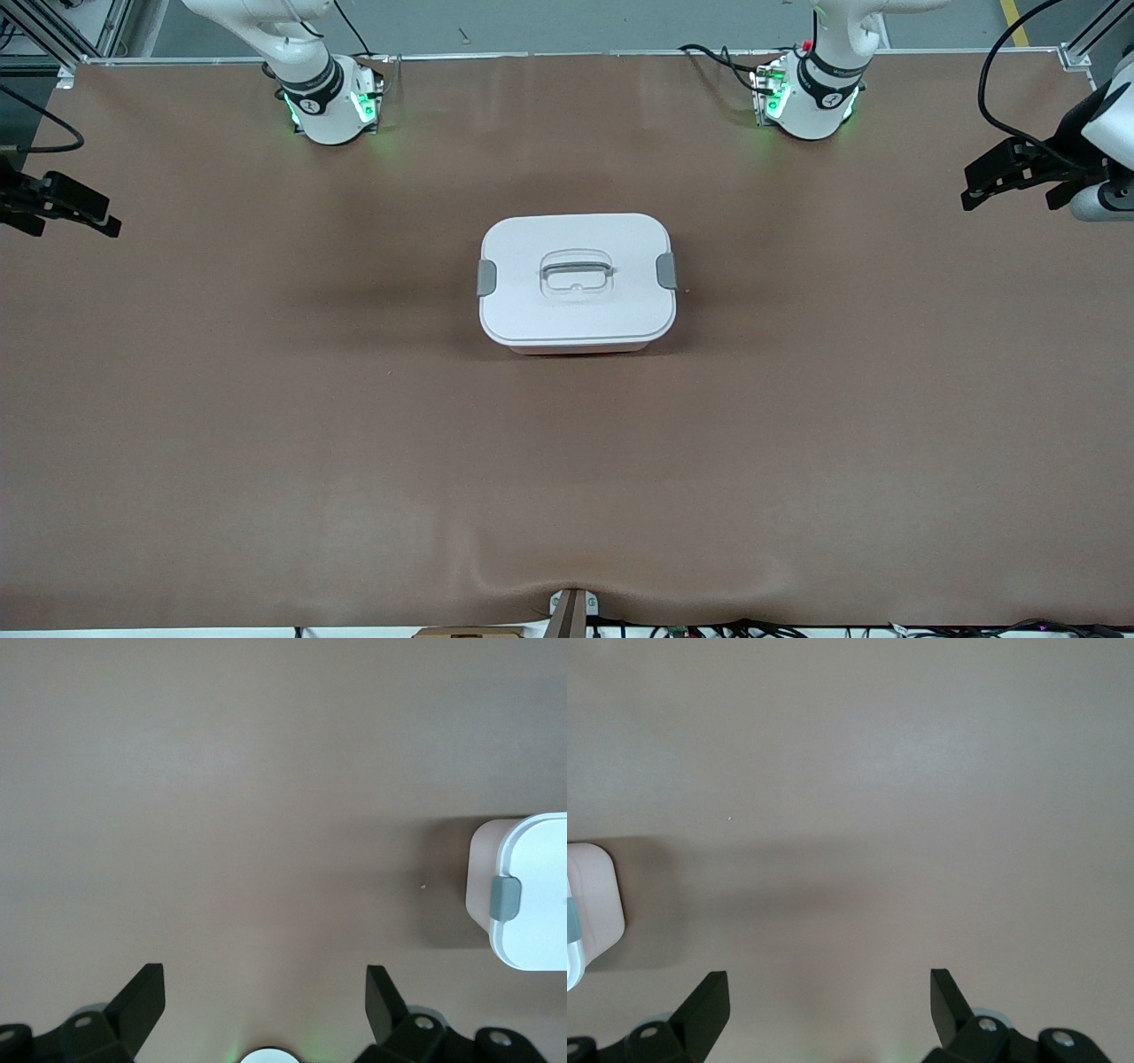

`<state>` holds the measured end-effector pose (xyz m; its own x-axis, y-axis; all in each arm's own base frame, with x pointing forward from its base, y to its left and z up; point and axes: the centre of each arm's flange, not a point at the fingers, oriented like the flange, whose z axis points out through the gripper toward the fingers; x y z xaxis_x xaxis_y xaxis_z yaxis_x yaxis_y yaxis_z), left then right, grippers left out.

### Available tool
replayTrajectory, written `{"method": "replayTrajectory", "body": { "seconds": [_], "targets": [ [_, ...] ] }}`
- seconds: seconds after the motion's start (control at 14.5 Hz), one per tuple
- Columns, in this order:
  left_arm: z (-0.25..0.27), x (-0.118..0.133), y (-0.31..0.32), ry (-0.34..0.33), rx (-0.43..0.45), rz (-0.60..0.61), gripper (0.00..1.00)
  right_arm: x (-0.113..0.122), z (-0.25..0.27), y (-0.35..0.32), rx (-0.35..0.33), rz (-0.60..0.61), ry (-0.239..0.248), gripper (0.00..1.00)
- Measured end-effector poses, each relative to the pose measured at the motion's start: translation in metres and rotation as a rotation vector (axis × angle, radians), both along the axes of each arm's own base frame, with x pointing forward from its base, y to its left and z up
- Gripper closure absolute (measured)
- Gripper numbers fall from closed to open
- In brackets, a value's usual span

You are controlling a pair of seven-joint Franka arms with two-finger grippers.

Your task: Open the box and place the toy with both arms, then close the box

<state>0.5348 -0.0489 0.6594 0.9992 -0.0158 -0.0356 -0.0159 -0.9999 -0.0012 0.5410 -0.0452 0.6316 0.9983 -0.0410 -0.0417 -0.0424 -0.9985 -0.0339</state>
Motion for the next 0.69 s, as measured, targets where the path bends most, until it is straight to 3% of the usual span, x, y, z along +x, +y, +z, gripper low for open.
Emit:
{"method": "replayTrajectory", "body": {
  "seconds": [0.69],
  "targets": [
    [-0.01,0.009,0.001,0.007,0.0,0.003,0.0,0.0,0.0,0.0,0.0,0.0,0.001,0.0]
  ]
}}
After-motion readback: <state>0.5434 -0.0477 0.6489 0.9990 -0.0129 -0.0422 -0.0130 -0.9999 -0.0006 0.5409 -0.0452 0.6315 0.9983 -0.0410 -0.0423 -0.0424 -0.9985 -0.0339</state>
